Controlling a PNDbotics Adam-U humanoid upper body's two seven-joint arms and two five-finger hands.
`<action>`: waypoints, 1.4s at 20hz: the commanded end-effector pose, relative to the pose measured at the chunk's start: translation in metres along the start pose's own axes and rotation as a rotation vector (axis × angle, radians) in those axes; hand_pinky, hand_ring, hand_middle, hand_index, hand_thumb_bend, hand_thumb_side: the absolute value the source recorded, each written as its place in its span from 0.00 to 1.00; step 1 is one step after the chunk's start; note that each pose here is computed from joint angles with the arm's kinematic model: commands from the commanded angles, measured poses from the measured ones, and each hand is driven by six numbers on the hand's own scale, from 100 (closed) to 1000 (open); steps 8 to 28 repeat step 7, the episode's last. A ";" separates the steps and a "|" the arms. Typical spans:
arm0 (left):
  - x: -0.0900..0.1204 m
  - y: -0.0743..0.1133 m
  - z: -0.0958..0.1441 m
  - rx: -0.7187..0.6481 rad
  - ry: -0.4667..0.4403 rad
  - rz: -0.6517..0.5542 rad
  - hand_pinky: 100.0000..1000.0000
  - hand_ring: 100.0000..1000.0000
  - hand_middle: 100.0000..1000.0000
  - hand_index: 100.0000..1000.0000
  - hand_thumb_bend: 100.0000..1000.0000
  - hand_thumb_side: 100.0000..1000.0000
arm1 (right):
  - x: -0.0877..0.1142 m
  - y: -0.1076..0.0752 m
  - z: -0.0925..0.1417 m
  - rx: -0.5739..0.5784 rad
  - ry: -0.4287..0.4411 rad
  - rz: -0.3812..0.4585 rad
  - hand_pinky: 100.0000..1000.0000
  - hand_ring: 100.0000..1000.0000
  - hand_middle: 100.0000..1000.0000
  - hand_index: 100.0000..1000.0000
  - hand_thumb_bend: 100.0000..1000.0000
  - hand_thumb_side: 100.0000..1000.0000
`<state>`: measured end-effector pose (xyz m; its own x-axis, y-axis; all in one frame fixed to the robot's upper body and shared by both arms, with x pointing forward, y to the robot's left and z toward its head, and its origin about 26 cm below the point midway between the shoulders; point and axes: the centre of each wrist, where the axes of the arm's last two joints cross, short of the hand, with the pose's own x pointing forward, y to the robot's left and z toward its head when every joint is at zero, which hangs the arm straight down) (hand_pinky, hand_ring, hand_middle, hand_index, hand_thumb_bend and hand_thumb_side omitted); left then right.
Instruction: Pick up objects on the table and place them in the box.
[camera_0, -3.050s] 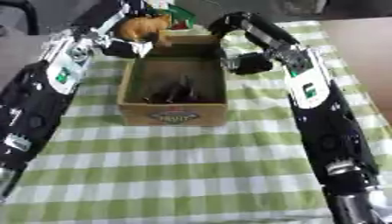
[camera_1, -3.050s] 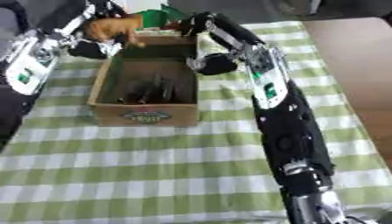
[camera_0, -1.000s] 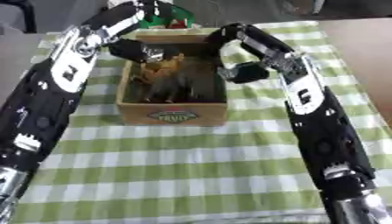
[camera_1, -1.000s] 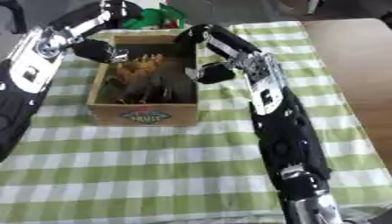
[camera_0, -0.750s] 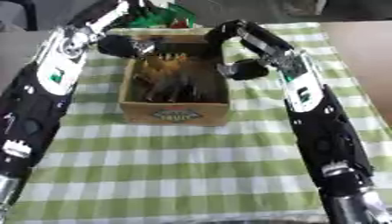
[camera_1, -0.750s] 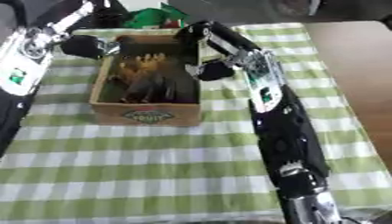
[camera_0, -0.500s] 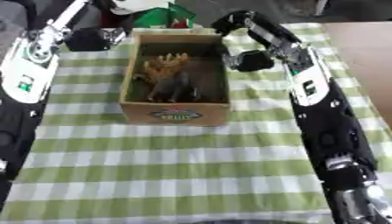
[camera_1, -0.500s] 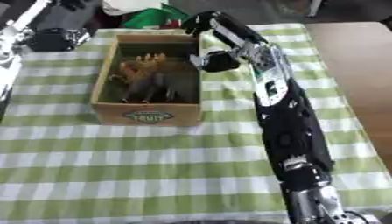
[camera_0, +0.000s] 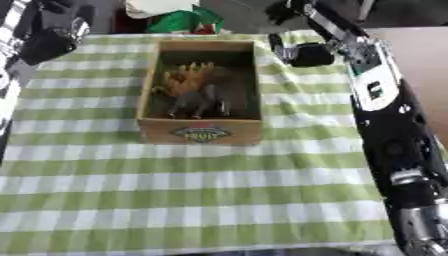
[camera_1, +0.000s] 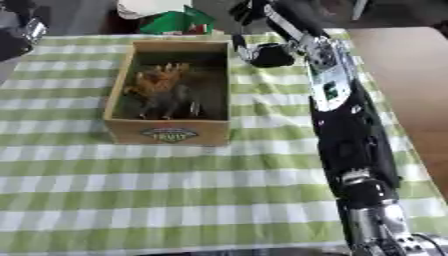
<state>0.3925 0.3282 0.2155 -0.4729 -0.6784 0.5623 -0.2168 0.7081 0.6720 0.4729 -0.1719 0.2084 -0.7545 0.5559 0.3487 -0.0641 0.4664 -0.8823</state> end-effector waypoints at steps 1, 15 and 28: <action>-0.008 0.022 0.010 0.085 0.047 0.018 0.67 0.66 0.67 0.76 0.19 0.37 | -0.008 -0.041 0.019 -0.117 0.039 0.050 0.82 0.69 0.66 0.80 0.00 0.12; -0.023 0.027 0.051 0.119 0.087 0.096 0.68 0.69 0.69 0.78 0.17 0.34 | -0.025 -0.064 0.051 -0.217 0.097 0.047 0.82 0.68 0.66 0.80 0.00 0.11; -0.023 0.027 0.051 0.119 0.087 0.096 0.68 0.69 0.69 0.78 0.17 0.34 | -0.025 -0.064 0.051 -0.217 0.097 0.047 0.82 0.68 0.66 0.80 0.00 0.11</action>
